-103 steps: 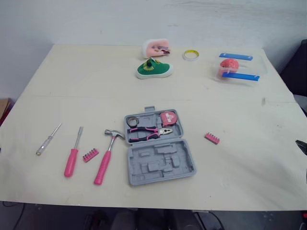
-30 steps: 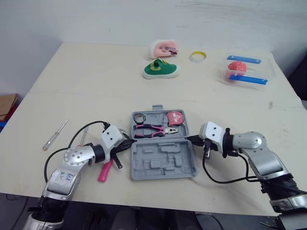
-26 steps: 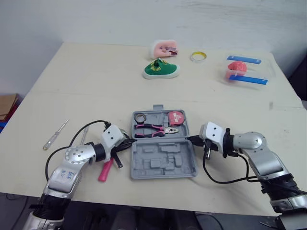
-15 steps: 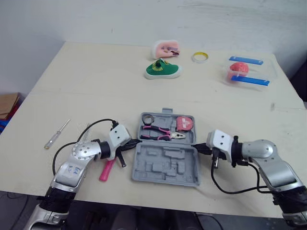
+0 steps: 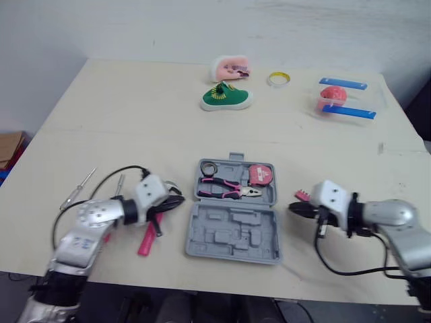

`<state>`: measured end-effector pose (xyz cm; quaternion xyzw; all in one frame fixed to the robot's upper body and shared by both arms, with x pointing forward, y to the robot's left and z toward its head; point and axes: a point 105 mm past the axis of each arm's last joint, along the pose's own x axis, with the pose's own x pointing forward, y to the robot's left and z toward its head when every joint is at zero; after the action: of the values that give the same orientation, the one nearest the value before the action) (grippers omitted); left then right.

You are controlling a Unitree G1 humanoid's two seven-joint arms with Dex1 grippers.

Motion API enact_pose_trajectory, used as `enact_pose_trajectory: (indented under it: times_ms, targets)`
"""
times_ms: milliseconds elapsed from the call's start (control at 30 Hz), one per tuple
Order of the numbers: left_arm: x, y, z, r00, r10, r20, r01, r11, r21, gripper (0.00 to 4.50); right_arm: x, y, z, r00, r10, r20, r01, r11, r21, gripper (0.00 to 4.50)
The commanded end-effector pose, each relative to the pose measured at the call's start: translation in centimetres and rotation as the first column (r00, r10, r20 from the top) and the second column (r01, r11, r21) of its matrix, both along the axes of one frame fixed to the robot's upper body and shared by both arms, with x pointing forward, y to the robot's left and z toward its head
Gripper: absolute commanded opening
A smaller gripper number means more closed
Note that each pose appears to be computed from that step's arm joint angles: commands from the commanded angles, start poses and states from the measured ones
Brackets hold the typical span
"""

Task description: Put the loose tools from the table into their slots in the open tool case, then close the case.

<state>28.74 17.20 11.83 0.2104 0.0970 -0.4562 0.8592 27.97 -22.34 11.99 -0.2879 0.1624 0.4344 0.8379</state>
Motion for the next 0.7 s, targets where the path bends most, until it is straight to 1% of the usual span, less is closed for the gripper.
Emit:
enact_pose_trajectory:
  times_ms: [33,67,100,167,200,233,267,333,367,400,500,533,567,600,633,700]
  targets:
    - [-0.9,0.7,2.4,0.997,-0.035,0.072,0.038,0.999,-0.037,0.00,-0.6,-0.5,2.6,0.999,-0.009,0.043,0.006,0.998,0.064,0.03]
    - [-1.1,0.9,2.6,0.997,-0.034,0.076,0.037,0.998,-0.046,0.00,-0.8,-0.5,2.8,0.999,-0.009,0.046,0.005,0.998,0.070,0.03]
    - [-1.2,2.2,3.1,0.996,0.000,0.091,0.006,0.998,-0.069,0.00,-1.2,-1.2,3.4,0.998,-0.019,0.064,0.013,0.996,0.089,0.03]
    - [-1.3,7.2,4.8,0.974,0.177,0.144,-0.158,0.978,-0.136,0.00,-1.9,-4.5,4.8,0.984,-0.129,0.122,0.114,0.986,0.120,0.03]
    - [-1.5,10.2,5.6,0.947,0.282,0.153,-0.254,0.950,-0.182,0.00,-2.3,-6.5,5.5,0.967,-0.208,0.149,0.185,0.970,0.155,0.03]
    - [-1.8,11.9,6.0,0.927,0.343,0.154,-0.309,0.927,-0.212,0.00,-2.6,-7.8,5.9,0.953,-0.257,0.162,0.228,0.957,0.180,0.03]
    - [-2.2,14.1,6.4,0.897,0.414,0.152,-0.376,0.898,-0.227,0.24,-3.2,-9.2,5.8,0.943,-0.270,0.192,0.245,0.959,0.145,0.32]
    - [-3.4,18.0,6.6,0.844,0.512,0.158,-0.479,0.853,-0.209,0.84,-4.4,-11.6,5.3,0.931,-0.313,0.188,0.299,0.949,0.099,1.00]
    - [-4.4,20.9,6.9,0.787,0.597,0.154,-0.564,0.798,-0.214,1.27,-5.0,-13.0,5.2,0.915,-0.349,0.202,0.338,0.937,0.085,1.49]
    - [-5.1,22.7,7.1,0.747,0.647,0.152,-0.612,0.759,-0.221,1.74,-5.3,-13.8,5.2,0.903,-0.373,0.213,0.364,0.928,0.084,2.02]
    - [-7.4,27.5,7.5,0.623,0.767,0.150,-0.736,0.641,-0.219,3.14,-6.2,-15.2,5.5,0.880,-0.392,0.268,0.376,0.920,0.111,3.57]
    - [-7.9,28.5,7.5,0.596,0.789,0.150,-0.758,0.614,-0.218,3.58,-6.4,-15.6,5.4,0.875,-0.398,0.276,0.383,0.917,0.109,4.01]
    - [-9.1,30.2,7.5,0.535,0.832,0.146,-0.802,0.555,-0.223,4.04,-6.8,-16.3,5.5,0.862,-0.409,0.298,0.392,0.912,0.118,4.49]
    - [-10.1,31.5,7.6,0.488,0.859,0.152,-0.831,0.511,-0.220,4.36,-7.2,-17.0,5.5,0.850,-0.417,0.321,0.404,0.908,0.108,4.50]
    - [-10.7,32.3,7.6,0.459,0.874,0.159,-0.848,0.485,-0.217,4.44,-7.5,-17.3,5.5,0.843,-0.420,0.337,0.410,0.906,0.103,4.50]
    - [-11.9,33.6,7.5,0.401,0.902,0.161,-0.878,0.428,-0.216,4.44,-7.8,-18.3,5.2,0.829,-0.453,0.329,0.445,0.890,0.103,4.50]
